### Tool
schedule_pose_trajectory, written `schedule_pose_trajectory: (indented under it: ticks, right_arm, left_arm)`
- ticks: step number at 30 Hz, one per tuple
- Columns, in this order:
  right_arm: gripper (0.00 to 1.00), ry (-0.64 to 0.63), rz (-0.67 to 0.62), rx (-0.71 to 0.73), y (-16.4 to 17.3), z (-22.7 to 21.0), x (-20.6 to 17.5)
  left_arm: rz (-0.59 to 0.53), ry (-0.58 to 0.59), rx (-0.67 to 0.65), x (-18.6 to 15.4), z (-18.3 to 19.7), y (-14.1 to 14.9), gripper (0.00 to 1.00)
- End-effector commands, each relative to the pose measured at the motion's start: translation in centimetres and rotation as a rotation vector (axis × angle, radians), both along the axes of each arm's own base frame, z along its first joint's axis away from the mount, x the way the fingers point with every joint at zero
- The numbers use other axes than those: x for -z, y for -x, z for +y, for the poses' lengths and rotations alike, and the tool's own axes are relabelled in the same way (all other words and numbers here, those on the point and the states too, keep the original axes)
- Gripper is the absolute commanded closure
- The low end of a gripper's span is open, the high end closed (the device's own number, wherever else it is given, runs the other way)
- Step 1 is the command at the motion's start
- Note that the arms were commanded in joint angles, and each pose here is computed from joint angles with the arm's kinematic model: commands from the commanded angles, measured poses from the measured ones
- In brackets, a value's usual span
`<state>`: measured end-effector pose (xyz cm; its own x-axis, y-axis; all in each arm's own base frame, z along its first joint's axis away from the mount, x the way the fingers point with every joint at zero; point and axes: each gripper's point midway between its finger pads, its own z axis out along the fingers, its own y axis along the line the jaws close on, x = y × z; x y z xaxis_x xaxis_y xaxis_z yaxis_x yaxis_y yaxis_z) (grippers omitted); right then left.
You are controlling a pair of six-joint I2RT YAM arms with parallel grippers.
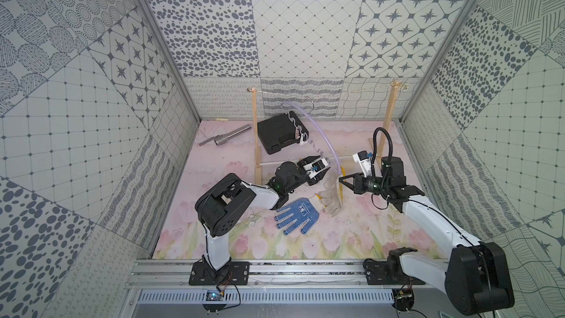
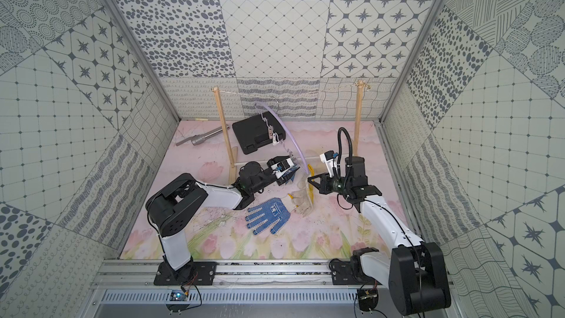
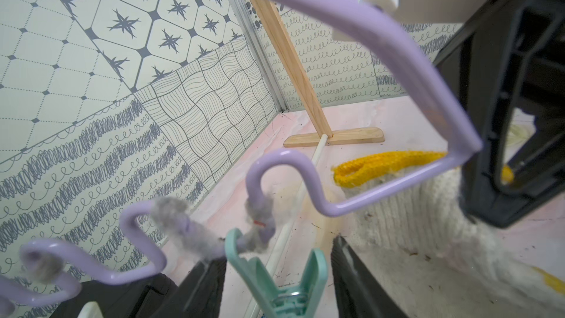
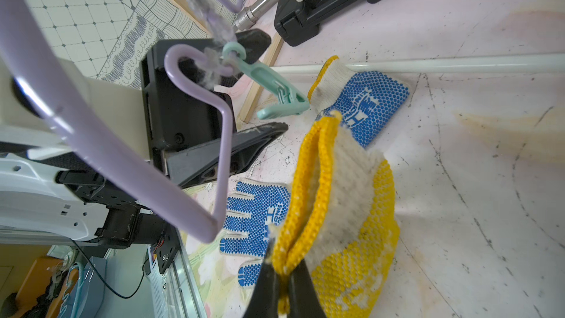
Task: Clip the gloves onto a hanger to dry
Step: Open the clamp at the hanger.
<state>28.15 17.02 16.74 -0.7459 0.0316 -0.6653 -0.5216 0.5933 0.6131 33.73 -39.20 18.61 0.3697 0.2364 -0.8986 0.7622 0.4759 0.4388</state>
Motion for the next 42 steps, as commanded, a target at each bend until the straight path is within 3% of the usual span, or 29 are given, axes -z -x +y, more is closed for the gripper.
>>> schedule_pose_trajectory:
  ticks: [1,15,35,42]
  right_arm:
    - [1.0,-0.021,-0.041,-0.014,-0.1,0.2,-0.8]
    - [1.0,-0.027,-0.042,-0.019,0.0,0.3,-0.9]
    - [1.0,-0.026,-0.037,-0.025,0.2,0.3,-0.6]
    - [1.0,-0.024,-0.042,-0.026,0.3,0.3,-0.7]
  left_arm:
    - [-0.081,0.058,-0.043,-2.4,0.3,-0.5,0.47]
    - [-0.067,0.03,-0.034,-1.0,0.5,0.0,0.33]
    - [-0.06,0.03,-0.066,-1.1,-0.6,-1.0,0.43]
    - [-0.05,0.035,-0.072,-1.3,-0.7,-1.1,0.57]
